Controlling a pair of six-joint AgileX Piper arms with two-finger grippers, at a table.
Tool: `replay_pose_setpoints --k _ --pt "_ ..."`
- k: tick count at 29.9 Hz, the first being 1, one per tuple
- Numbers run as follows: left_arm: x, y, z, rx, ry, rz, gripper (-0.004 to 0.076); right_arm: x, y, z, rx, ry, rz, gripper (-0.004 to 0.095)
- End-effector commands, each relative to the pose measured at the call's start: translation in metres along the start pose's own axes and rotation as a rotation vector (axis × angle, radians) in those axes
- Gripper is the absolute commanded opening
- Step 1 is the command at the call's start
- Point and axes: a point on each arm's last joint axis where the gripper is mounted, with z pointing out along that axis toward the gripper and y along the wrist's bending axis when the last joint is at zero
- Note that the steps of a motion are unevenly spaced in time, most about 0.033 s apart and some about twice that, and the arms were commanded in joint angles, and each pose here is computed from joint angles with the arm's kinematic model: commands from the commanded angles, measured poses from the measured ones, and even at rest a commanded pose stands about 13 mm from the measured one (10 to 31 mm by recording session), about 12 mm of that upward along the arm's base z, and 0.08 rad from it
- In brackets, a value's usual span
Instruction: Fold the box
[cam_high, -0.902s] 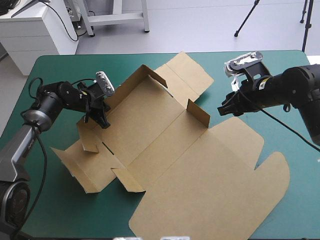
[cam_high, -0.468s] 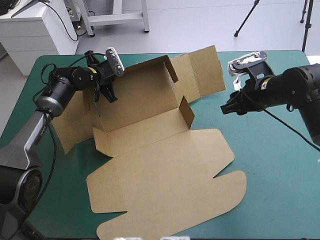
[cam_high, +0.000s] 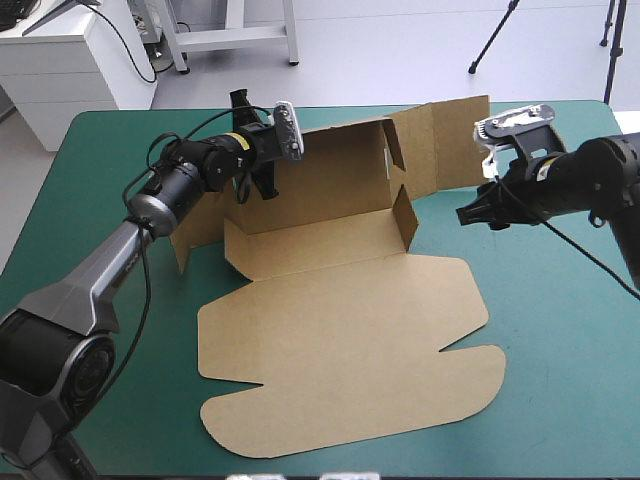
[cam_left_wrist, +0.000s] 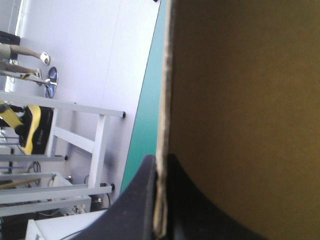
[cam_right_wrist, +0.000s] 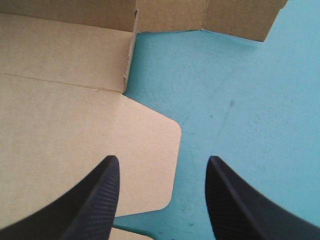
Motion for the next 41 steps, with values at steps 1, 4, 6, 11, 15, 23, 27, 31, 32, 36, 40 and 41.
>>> replay_pose_setpoints --k 1,4,6,11,15,23,27,31,32,36,40,41 --pt "-0.032 0.022 -0.025 -0.171 -0.105 0.048 -0.0010 0.011 -0.015 -0.017 0.055 -0.029 0.045 0.0478" --pt "-0.045 0.016 -0.025 -0.172 -0.128 0.072 -0.0010 0.020 -0.023 -0.018 0.046 -0.021 0.082 0.0478" --pt "-0.052 0.012 -0.025 -0.170 -0.134 0.091 -0.0010 0.024 -0.028 -0.018 0.040 -0.022 0.104 0.0478" --pt "-0.073 -0.001 -0.026 -0.162 -0.153 0.095 -0.0010 0.028 -0.037 -0.018 0.064 -0.014 0.139 0.0478" --pt "-0.092 -0.015 -0.024 -0.164 -0.145 0.180 -0.0010 0.030 -0.036 -0.022 0.075 -0.021 0.135 0.0478" --pt "-0.104 -0.033 -0.014 -0.168 -0.077 0.148 -0.0010 0.038 -0.041 -0.042 0.180 -0.047 0.138 0.0478" --pt "-0.113 -0.038 -0.015 -0.181 -0.085 0.120 -0.0010 0.044 -0.050 -0.050 0.220 -0.060 0.183 0.0478" --pt "-0.122 -0.043 -0.018 -0.191 -0.103 0.124 -0.0010 0.044 -0.055 -0.051 0.223 -0.080 0.212 0.0478" --pt "-0.123 -0.044 -0.018 -0.189 -0.104 0.123 -0.0010 0.042 -0.057 -0.049 0.224 -0.088 0.215 0.0478" --pt "-0.125 -0.053 -0.017 -0.172 -0.108 0.142 -0.0010 0.033 -0.065 -0.041 0.240 -0.122 0.211 0.0478" --pt "-0.125 -0.073 -0.012 -0.127 -0.113 0.174 -0.0010 0.017 -0.076 -0.040 0.263 -0.166 0.215 0.0478" --pt "-0.124 -0.076 -0.011 -0.120 -0.113 0.167 -0.0010 0.012 -0.080 -0.038 0.264 -0.171 0.220 0.0478"
